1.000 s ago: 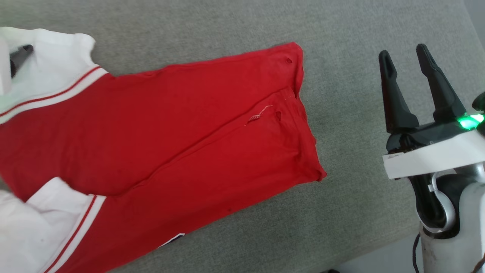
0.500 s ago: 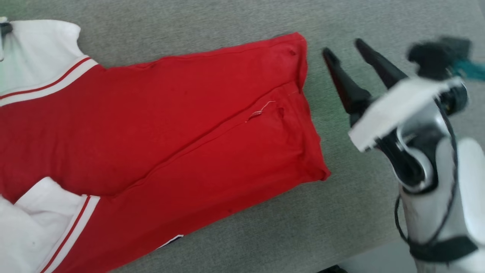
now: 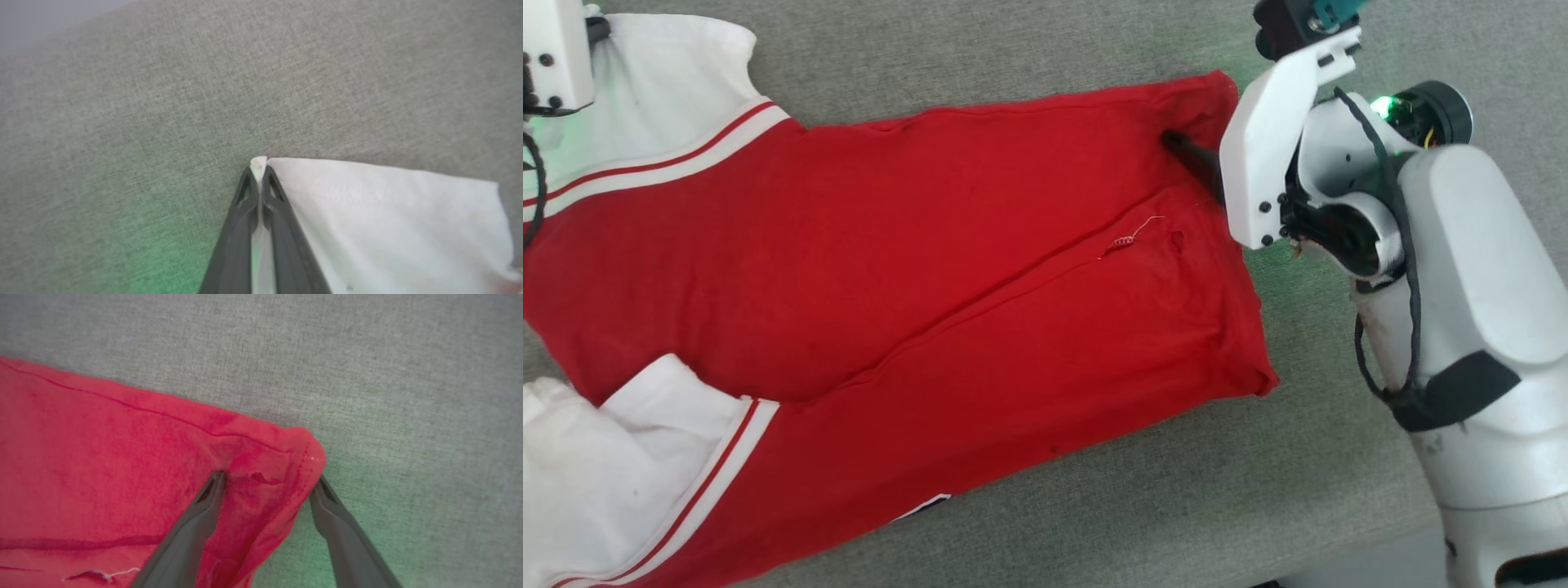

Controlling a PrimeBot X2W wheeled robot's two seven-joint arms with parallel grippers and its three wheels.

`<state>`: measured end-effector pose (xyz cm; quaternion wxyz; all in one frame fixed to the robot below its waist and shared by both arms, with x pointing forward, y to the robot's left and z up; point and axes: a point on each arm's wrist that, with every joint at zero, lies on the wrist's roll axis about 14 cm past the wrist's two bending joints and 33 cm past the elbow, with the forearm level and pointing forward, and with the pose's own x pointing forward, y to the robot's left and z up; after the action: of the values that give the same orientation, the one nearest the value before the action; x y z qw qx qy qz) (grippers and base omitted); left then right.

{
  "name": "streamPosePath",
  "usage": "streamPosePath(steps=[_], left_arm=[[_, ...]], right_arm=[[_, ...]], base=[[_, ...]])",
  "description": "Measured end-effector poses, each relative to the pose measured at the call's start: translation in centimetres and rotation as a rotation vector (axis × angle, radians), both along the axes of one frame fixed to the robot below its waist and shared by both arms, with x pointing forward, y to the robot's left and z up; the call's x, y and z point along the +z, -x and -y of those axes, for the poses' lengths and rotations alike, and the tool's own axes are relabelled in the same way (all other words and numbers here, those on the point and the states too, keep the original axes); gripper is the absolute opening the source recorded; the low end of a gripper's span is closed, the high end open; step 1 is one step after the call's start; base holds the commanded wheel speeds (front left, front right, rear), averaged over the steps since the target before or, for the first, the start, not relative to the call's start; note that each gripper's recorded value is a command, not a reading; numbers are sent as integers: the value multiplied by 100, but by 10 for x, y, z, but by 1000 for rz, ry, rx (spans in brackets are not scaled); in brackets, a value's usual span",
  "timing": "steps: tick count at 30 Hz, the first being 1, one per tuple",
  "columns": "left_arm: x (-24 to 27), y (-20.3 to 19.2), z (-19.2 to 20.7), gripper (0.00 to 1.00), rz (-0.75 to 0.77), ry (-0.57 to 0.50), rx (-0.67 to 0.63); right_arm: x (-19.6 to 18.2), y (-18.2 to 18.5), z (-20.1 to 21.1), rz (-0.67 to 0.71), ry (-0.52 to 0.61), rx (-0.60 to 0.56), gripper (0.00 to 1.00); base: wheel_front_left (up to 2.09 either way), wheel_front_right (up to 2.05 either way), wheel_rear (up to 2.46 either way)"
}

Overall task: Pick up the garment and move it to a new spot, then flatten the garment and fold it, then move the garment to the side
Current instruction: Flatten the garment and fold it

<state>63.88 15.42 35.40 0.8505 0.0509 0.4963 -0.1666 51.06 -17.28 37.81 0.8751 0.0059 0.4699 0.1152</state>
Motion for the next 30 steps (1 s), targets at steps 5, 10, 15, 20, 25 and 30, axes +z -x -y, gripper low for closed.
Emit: streamPosePath(steps=[5, 10, 15, 20, 25, 30], left_arm=[[8, 2, -1, 0, 38, 8, -3], [23, 13, -4, 0, 44, -6, -24], [51, 28, -10, 0, 59, -20, -44], [87, 41, -22, 0, 100, -32, -52], [108, 62, -31, 0, 108, -42, -53], [123, 89, -39, 0, 114, -46, -47]], right_arm=[[0, -4, -2, -27, 21, 41, 0], [10, -9, -1, 32, 7, 35, 0], [27, -7, 3, 113, -25, 17, 0], [52, -8, 1, 213, -44, 25, 0], [70, -3, -4, 284, -59, 47, 0], [85, 8, -3, 332, -61, 62, 0]], base=[[0, 0, 0], [0, 0, 0], [0, 0, 0], [0, 0, 0], [0, 0, 0], [0, 0, 0]])
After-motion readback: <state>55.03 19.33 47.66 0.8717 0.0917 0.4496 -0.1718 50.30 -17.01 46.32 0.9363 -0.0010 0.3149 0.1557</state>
